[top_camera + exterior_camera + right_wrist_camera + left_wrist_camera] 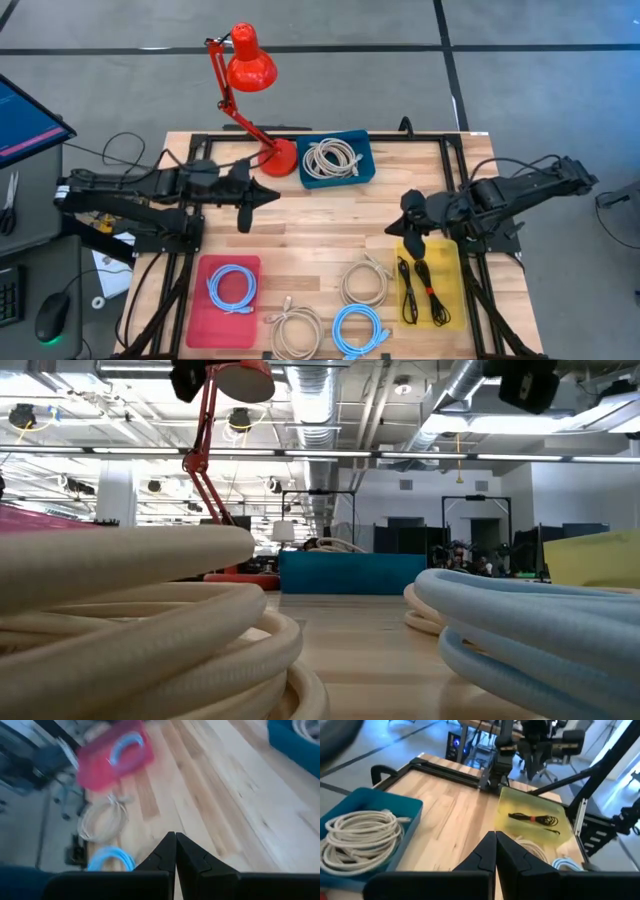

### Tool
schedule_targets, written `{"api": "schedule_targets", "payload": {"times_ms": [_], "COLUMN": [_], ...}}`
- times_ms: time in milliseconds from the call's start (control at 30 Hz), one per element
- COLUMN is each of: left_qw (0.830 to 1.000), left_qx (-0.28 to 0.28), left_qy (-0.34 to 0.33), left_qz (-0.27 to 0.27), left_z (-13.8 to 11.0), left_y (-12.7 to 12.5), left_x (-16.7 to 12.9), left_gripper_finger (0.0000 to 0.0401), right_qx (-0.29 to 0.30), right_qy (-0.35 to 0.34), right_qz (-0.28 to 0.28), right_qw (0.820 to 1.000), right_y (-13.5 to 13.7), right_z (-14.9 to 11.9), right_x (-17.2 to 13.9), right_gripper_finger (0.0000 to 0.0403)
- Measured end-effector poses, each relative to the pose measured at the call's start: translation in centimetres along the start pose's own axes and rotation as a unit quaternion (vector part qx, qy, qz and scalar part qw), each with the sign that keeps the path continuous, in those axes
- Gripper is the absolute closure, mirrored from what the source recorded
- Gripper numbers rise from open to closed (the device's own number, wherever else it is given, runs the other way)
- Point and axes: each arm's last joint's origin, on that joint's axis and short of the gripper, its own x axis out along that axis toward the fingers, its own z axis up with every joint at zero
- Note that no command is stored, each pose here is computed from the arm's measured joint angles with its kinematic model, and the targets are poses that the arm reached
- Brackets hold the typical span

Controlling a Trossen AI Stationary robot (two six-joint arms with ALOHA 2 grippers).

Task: Sort HDMI cables
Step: Put the blue HDMI cable into the red bin

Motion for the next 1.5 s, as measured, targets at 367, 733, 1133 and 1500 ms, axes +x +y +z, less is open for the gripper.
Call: {"api": "schedule_targets", "payload": {"times_ms": [367, 733, 1133, 1500], "left_qw": [1.000, 1.000, 1.000, 1.000], "left_qx": [-0.022, -0.020, -0.006, -0.010], "left_qy": [-0.004, -0.008, -0.004, -0.005], "left_qz": [0.016, 0.016, -0.006, -0.009], "left_z": [-1.8, -1.8, -1.8, -1.7], "left_y": [-0.2, -0.2, -0.3, -0.4], "left_x": [0.0, 0.1, 0.1, 0.1], "left_gripper_finger": [0.0397, 0.0394, 0.0394, 0.0393], "right_qx": [0.059, 0.006, 0.004, -0.005], "right_qy": [0.161, 0.221, 0.267, 0.314], "right_qz": [-0.007, 0.012, 0.033, -0.019], "right_qw": [0.985, 0.975, 0.963, 0.949], "right_y": [2.4, 7.6, 12.4, 13.6], "right_z": [0.5, 1.2, -1.3, -5.6], "right_x": [1.5, 4.0, 8.2, 13.3], "right_gripper_finger": [0.0403, 0.0403, 0.0401, 0.0304]}}
